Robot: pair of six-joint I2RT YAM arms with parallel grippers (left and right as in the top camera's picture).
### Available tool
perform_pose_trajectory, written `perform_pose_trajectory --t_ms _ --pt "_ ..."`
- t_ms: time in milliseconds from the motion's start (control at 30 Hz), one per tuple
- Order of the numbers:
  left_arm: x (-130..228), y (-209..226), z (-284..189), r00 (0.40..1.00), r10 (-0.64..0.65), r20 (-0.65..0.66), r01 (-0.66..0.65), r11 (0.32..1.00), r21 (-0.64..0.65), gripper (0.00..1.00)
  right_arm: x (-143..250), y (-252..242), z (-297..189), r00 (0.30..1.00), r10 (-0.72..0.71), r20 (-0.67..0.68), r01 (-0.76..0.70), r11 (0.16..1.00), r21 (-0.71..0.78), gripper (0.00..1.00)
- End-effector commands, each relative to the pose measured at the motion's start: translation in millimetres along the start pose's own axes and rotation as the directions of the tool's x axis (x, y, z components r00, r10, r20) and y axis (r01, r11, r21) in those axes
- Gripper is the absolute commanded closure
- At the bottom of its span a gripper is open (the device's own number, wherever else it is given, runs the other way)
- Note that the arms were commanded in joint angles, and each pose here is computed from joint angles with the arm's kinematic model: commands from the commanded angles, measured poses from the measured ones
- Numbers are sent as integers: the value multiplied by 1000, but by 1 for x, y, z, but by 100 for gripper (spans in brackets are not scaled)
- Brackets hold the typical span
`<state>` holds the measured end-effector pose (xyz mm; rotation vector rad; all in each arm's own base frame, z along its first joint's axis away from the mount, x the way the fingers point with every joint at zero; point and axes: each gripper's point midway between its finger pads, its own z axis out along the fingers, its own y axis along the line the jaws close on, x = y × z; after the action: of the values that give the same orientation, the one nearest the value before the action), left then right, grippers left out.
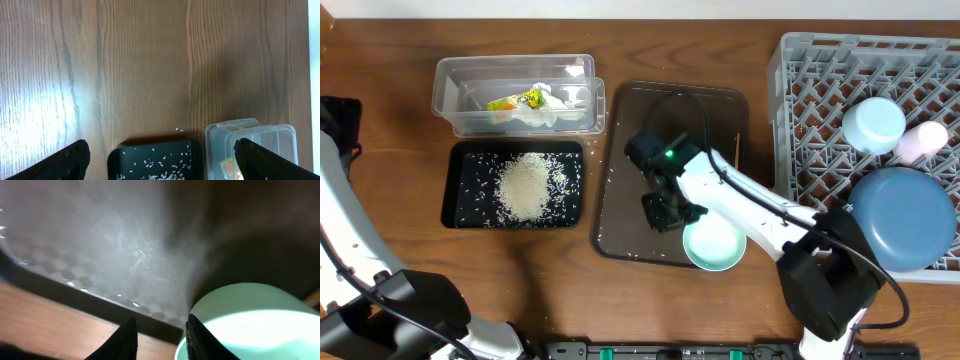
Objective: Sort waste into correct bins and load items into the dishwasher rack
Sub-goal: 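Grasp the light green bowl rim with the right gripper and lift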
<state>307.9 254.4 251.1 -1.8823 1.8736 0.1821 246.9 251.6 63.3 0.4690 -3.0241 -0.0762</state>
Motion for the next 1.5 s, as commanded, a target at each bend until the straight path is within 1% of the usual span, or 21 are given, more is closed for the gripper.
perform_pose_trajectory --t_ms 0,33,100,167,200,400,533,633,767,867,1033,1133,1167,1300,1367,1433,1467 --pt "0 2 3 1000 6 -2 -6 1000 -12 6 -24 -11 -36 996 -9 92 2 997 71 69" --pt "0 2 3 1000 6 -2 -6 1000 -12 6 -24 -17 -47 995 -6 97 -4 994 105 67" --pt "0 2 3 1000 6 -2 -6 1000 -12 5 -21 -29 -64 996 2 92 -16 988 155 59" --pt "0 2 3 1000 6 -2 -6 1000 -12 5 -14 -35 -71 998 11 62 -22 985 174 47" --pt "0 2 3 1000 6 -2 -6 1000 -12 5 -8 -37 -72 999 15 38 -22 984 175 45" --pt "0 2 3 1000 6 -2 -6 1000 -12 6 24 -27 -46 993 23 -113 -10 994 112 45" --pt "0 2 3 1000 6 -2 -6 1000 -13 5 39 -13 -22 984 12 -177 -4 999 48 45" --pt "0 2 3 1000 6 -2 -6 1000 -12 6 44 -8 -9 981 6 -191 -3 1000 20 45" --pt "0 2 3 1000 6 -2 -6 1000 -12 6 48 -13 7 981 53 -187 -43 998 56 47" --pt "0 2 3 1000 6 -2 -6 1000 -12 5 47 -15 22 984 47 -169 -37 997 62 47" --pt "0 2 3 1000 6 -2 -6 1000 -12 6 50 -18 39 986 47 -163 -37 997 62 54" --pt "0 2 3 1000 6 -2 -6 1000 -12 6 48 -19 40 987 57 -153 -47 997 67 57" --pt "0 2 3 1000 6 -2 -6 1000 -12 6 47 -18 40 987 57 -150 -48 997 65 60" --pt "0 2 3 1000 6 -2 -6 1000 -12 6 43 -17 41 989 61 -136 -53 997 58 80" --pt "0 2 3 1000 6 -2 -6 1000 -12 6 41 -16 40 990 60 -129 -53 997 54 87" --pt "0 2 3 1000 6 -2 -6 1000 -12 5 37 -11 37 991 58 -118 -54 998 35 98" --pt "0 2 3 1000 6 -2 -6 1000 -12 6 34 -7 34 992 56 -111 -54 998 19 99"
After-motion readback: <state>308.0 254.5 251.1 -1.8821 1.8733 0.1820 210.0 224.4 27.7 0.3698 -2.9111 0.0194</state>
